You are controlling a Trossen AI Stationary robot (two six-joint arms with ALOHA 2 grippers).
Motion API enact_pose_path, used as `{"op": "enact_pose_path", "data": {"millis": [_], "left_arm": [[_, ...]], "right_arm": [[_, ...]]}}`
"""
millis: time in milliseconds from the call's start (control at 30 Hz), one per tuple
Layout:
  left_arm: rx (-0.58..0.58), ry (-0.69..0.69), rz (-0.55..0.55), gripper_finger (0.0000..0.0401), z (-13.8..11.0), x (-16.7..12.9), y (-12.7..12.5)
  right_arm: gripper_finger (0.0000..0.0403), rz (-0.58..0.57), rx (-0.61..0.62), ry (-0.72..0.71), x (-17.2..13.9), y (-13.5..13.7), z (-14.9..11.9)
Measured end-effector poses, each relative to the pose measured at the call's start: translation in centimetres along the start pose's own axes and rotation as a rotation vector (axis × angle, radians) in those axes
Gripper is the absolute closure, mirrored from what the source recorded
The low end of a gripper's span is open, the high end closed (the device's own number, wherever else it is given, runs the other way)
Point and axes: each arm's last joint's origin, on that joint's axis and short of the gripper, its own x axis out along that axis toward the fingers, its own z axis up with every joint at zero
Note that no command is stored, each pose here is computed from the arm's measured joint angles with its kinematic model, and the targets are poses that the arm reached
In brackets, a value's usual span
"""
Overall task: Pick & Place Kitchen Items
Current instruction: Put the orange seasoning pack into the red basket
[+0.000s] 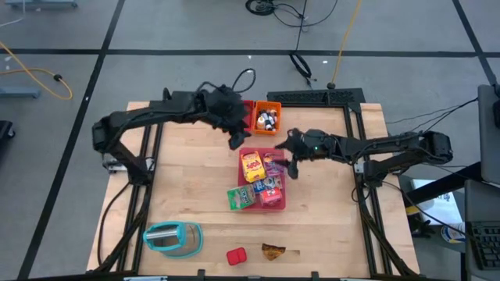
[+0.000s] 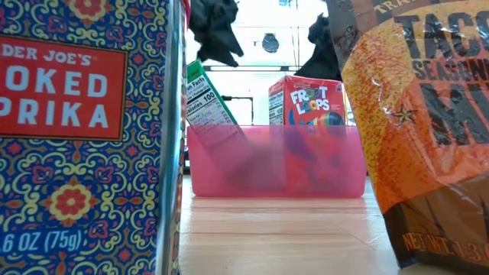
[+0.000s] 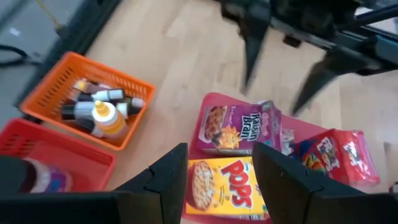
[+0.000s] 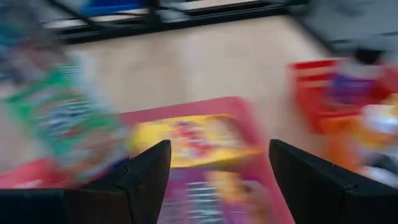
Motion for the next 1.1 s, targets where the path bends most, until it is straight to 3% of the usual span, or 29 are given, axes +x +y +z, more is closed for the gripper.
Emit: {"op": "enact_pose_path", "data": {"millis": [233, 533, 800, 1100], "left_arm": [[0.069, -0.014, 0.086, 0.0219, -1.3, -2.1, -3.5], [0.059, 0.001, 0.131, 0.0219, -2.0, -2.0, -5.0], [0.065, 0.004, 0.121, 0.0219, -2.1, -1.8, -5.4], [0.061, 0.004, 0.121, 0.0219, -2.1, -1.8, -5.4]], "right_arm": [[0.014, 0.271, -0.032, 0.009, -0.3, 4.7, -0.3], [0.014, 0.525, -0.07, -0.004, -2.1, 11.5, -1.1], [0.014, 0.503, -0.078, -0.015, -4.1, 16.6, -3.0], [0.014, 0.574, -0.012, 0.005, -2.7, 20.1, -5.7]]}}
